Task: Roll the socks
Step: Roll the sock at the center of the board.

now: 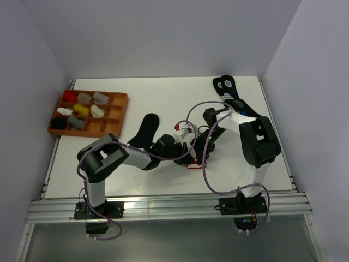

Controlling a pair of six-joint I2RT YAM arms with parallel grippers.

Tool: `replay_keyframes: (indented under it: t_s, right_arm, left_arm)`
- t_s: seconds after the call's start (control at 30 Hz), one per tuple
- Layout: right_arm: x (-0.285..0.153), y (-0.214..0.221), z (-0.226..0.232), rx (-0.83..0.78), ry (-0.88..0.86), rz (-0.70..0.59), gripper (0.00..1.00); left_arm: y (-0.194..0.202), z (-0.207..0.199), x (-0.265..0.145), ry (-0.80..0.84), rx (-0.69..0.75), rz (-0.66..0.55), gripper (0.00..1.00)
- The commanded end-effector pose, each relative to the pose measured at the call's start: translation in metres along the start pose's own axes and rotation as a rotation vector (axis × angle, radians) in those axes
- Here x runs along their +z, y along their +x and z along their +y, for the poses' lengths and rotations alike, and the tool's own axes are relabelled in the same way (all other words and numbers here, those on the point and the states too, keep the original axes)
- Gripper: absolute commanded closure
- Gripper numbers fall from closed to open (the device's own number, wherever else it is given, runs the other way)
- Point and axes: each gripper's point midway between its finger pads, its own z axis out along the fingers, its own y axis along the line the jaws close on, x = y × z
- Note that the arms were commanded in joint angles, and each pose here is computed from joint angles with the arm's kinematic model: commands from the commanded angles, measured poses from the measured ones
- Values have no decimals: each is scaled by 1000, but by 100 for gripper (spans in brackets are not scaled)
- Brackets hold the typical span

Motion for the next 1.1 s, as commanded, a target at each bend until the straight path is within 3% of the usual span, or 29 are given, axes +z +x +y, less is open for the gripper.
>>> replay_keyframes:
  t_s: [0.0, 0.2, 0.47, 0.5, 0.63, 0.67, 0.87, 1.07]
  right_arm:
    - [4, 7, -1, 12, -22, 41, 29]
    - [11, 9, -6, 50, -39, 58, 38]
    - [15, 9, -6, 77, -53, 59, 66]
    - [15, 10, -7, 80, -49, 61, 75]
    - [17, 11, -11, 89, -32, 57, 96]
    - [17, 11, -11, 92, -31, 56, 100]
    - [17, 12, -17, 110, -9, 49, 100]
    - [14, 8, -21, 117, 6, 37, 100]
  left_arm:
    - [74, 53, -12, -197, -55, 224, 100]
    - [72, 53, -11, -198, -59, 210, 100]
    - [68, 53, -12, -204, -62, 186, 100]
    - [67, 53, -14, -208, -68, 174, 99]
    - [53, 48, -19, -208, -90, 100, 83]
    - [44, 42, -21, -195, -91, 69, 75]
    - [11, 35, -38, -224, -134, -85, 61]
    - [-19, 28, -63, -252, -233, -227, 56]
